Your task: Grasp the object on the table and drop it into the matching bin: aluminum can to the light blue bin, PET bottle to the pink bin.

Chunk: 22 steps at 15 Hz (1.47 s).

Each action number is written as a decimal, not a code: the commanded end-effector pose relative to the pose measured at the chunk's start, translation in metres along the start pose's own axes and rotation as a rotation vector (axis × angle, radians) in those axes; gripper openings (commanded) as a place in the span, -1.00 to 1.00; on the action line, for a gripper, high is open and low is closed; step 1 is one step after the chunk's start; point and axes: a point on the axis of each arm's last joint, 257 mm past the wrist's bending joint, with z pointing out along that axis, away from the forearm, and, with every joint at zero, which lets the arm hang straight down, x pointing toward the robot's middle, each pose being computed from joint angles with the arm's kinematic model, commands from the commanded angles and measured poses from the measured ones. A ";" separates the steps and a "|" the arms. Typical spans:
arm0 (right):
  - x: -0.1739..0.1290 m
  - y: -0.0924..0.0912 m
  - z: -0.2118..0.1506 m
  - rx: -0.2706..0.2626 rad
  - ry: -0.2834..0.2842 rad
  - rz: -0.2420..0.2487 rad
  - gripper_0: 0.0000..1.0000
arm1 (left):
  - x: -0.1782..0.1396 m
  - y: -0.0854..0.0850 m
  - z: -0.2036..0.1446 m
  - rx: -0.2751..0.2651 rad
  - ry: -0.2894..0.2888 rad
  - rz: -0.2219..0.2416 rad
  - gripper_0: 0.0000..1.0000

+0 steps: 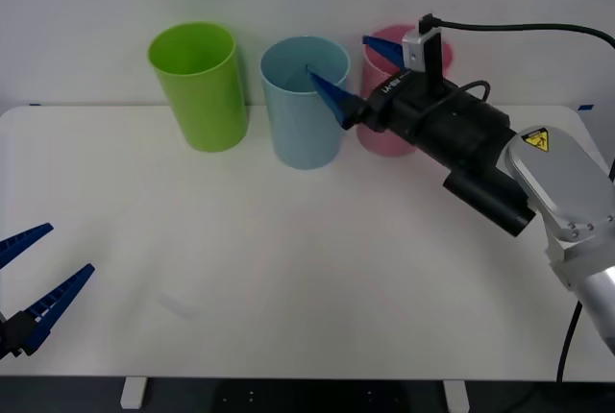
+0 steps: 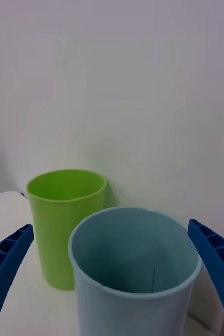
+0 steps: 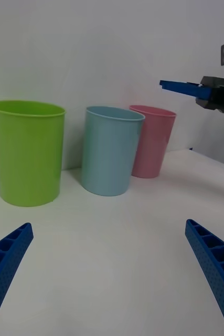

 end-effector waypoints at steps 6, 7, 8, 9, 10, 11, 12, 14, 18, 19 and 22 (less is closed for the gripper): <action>0.026 0.016 -0.097 -0.103 0.078 -0.064 1.00 | 0.000 0.000 0.000 0.000 0.000 0.000 1.00; 0.032 0.017 -0.111 -0.112 0.092 -0.065 1.00 | 0.000 0.000 0.000 0.000 0.000 0.000 1.00; 0.037 0.017 -0.124 -0.118 0.108 -0.072 1.00 | 0.000 0.000 0.000 0.000 0.000 0.000 1.00; 0.044 0.016 -0.137 -0.120 0.128 -0.083 1.00 | 0.000 0.000 0.000 0.000 0.000 0.000 1.00; 0.051 0.016 -0.151 -0.119 0.144 -0.087 1.00 | 0.000 0.000 0.000 0.000 0.000 0.000 1.00; 0.055 0.016 -0.162 -0.122 0.157 -0.097 1.00 | 0.000 0.000 0.000 0.000 0.000 0.000 1.00; 0.059 0.014 -0.170 -0.119 0.165 -0.129 1.00 | 0.000 0.000 0.000 0.000 0.000 0.000 1.00; 0.071 0.011 -0.194 -0.114 0.197 -0.170 1.00 | 0.000 0.000 0.000 0.000 0.000 0.000 1.00; 0.088 0.012 -0.235 -0.127 0.256 -0.163 1.00 | 0.000 0.000 0.000 0.000 0.000 0.000 1.00; 0.092 0.013 -0.244 -0.130 0.269 -0.156 1.00 | 0.000 0.000 0.000 0.000 0.000 0.000 1.00; 0.096 0.022 -0.267 -0.139 0.290 -0.125 1.00 | 0.000 0.000 0.000 0.000 0.000 0.000 1.00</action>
